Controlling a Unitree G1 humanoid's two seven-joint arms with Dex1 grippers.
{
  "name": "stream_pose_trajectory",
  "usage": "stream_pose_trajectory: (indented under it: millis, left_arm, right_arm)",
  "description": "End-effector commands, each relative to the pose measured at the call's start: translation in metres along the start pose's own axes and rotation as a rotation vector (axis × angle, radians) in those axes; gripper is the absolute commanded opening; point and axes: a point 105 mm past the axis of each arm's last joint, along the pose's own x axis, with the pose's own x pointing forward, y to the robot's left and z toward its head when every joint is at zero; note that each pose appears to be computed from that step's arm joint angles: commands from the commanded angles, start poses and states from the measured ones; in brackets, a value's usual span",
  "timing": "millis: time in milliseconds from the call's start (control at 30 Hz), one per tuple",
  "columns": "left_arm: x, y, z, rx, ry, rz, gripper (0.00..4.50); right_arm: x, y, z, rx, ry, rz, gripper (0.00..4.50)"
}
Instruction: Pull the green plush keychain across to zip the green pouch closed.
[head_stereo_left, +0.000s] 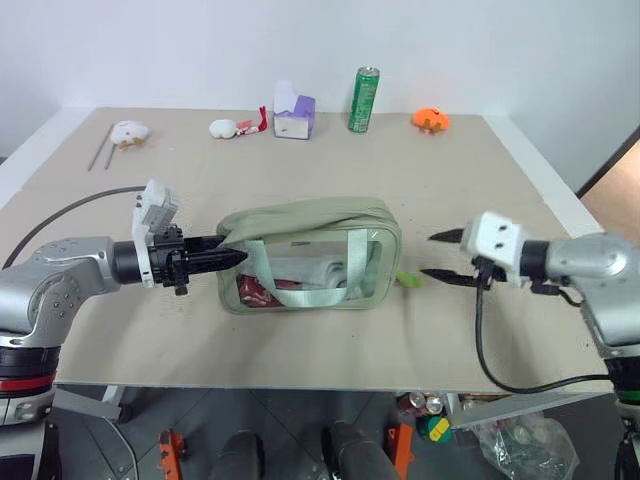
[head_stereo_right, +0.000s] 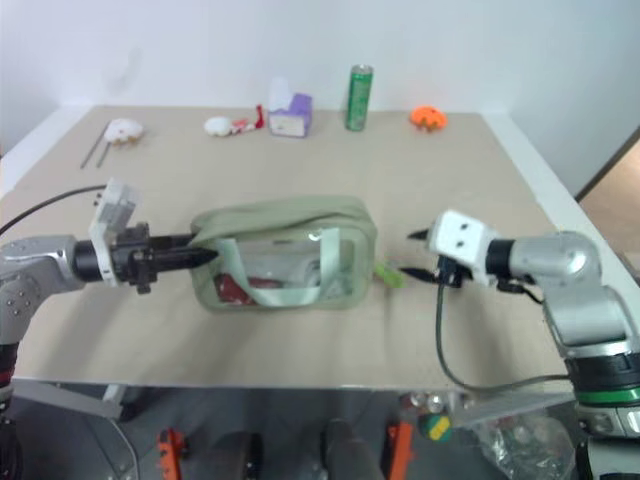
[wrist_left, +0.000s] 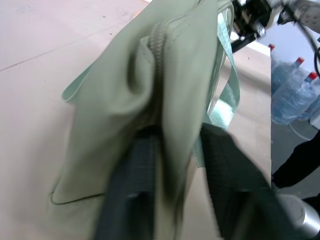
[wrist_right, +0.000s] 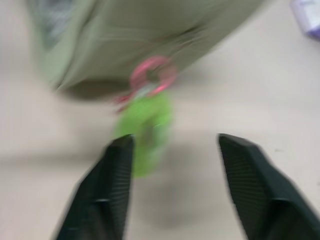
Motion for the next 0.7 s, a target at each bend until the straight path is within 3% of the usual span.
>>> stream_pose_trajectory:
  millis: [33,133,233,367,500,700]
  left_arm:
    - [-0.011,-0.005,0.019,0.054,-0.051,0.006,3.16]
    - [-0.026,-0.015,0.016,0.061,-0.039,0.009,3.16]
    - [-0.048,-0.021,0.015,0.017,-0.087,0.054,3.16]
    - [-0.078,-0.008,0.01,-0.089,-0.201,0.201,3.16]
    - [-0.107,0.004,-0.003,-0.195,-0.312,0.346,3.16]
    - [-0.128,0.012,-0.018,-0.271,-0.375,0.451,3.16]
  right_arm:
    - [-0.018,0.01,0.004,0.104,-0.007,0.065,3.73]
    - [-0.034,0.016,0.001,0.184,-0.022,0.073,3.73]
    - [-0.051,0.009,0.014,0.346,-0.204,0.028,3.73]
    - [-0.058,0.006,0.016,0.482,-0.327,-0.02,3.73]
    - [-0.056,0.006,0.003,0.581,-0.362,-0.068,3.73]
    - [-0.052,0.005,0.006,0.611,-0.391,-0.081,3.73]
